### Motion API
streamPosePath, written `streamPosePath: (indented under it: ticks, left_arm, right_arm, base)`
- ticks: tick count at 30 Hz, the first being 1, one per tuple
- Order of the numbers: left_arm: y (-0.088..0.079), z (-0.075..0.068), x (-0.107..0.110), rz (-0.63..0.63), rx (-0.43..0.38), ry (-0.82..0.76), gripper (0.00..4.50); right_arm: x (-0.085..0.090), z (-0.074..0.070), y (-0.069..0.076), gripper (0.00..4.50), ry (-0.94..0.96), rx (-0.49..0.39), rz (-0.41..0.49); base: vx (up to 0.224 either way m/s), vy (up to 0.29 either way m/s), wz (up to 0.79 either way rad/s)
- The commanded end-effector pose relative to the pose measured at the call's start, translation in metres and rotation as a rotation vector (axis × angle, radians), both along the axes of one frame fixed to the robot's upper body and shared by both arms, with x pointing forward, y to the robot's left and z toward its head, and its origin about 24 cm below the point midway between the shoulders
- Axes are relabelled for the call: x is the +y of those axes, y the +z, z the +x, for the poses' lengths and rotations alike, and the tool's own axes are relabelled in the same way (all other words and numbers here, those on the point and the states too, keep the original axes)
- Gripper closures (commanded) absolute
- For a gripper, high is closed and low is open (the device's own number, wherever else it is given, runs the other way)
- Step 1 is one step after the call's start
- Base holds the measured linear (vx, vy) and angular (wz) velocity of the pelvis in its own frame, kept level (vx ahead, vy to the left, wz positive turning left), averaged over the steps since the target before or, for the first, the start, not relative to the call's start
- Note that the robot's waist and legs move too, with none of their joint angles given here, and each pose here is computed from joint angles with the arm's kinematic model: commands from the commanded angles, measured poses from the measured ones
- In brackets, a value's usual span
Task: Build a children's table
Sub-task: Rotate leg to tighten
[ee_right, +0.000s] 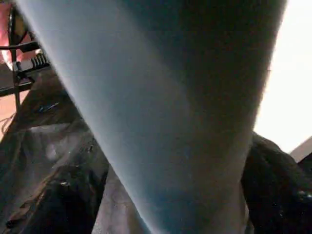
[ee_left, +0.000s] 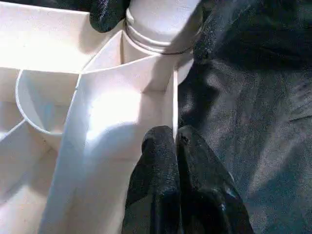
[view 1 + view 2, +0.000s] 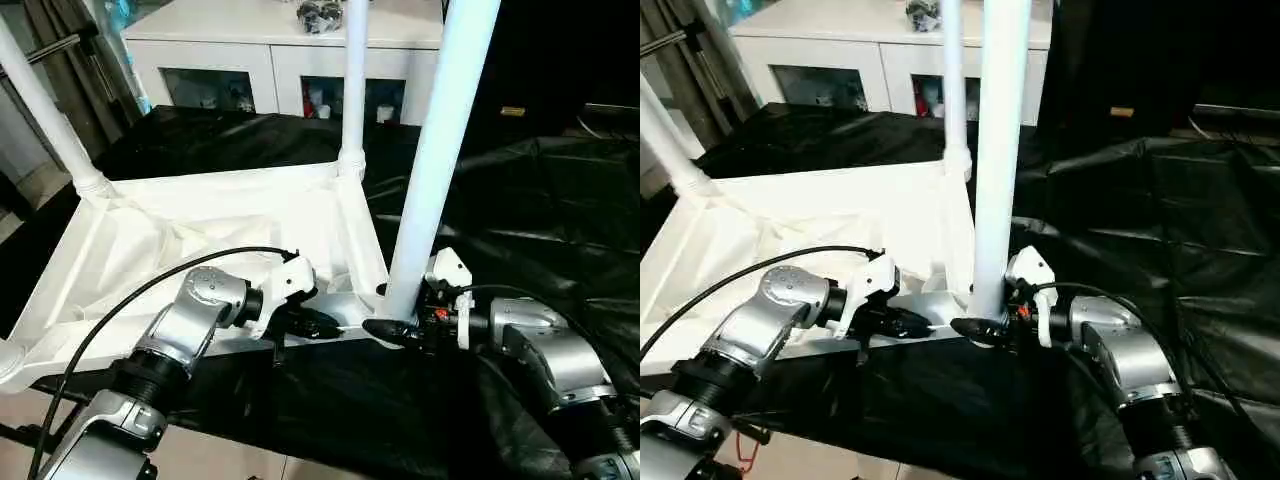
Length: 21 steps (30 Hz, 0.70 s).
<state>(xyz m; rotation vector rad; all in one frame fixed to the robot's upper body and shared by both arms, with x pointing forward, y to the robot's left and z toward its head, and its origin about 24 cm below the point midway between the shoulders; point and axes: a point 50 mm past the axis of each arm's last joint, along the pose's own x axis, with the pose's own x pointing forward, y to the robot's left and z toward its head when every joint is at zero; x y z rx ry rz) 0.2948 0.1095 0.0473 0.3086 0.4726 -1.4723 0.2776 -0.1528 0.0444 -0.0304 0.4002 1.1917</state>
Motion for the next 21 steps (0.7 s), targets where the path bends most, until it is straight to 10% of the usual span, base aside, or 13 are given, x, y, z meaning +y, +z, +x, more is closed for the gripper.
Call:
streamPosePath:
  ticks: [1, 13, 21]
  left_arm:
    - [0.002, -0.006, -0.011, -0.023, 0.004, -0.074, 4.50]
    - [0.001, -0.006, -0.013, -0.043, 0.018, -0.048, 4.50]
    - [0.000, 0.018, -0.040, -0.055, -0.012, 0.254, 4.50]
  right_arm:
    - [0.015, -0.009, -0.002, 1.04, 0.099, 0.046, 0.035]
    - [0.026, -0.016, -0.011, 1.82, 0.109, 0.097, 0.072]
    - [0.055, 0.008, -0.030, 1.89, -0.283, 0.079, 0.060]
  base:
    - [0.000, 0.000, 0.00]
    - [0.000, 0.000, 0.00]
    - [0.000, 0.000, 0.00]
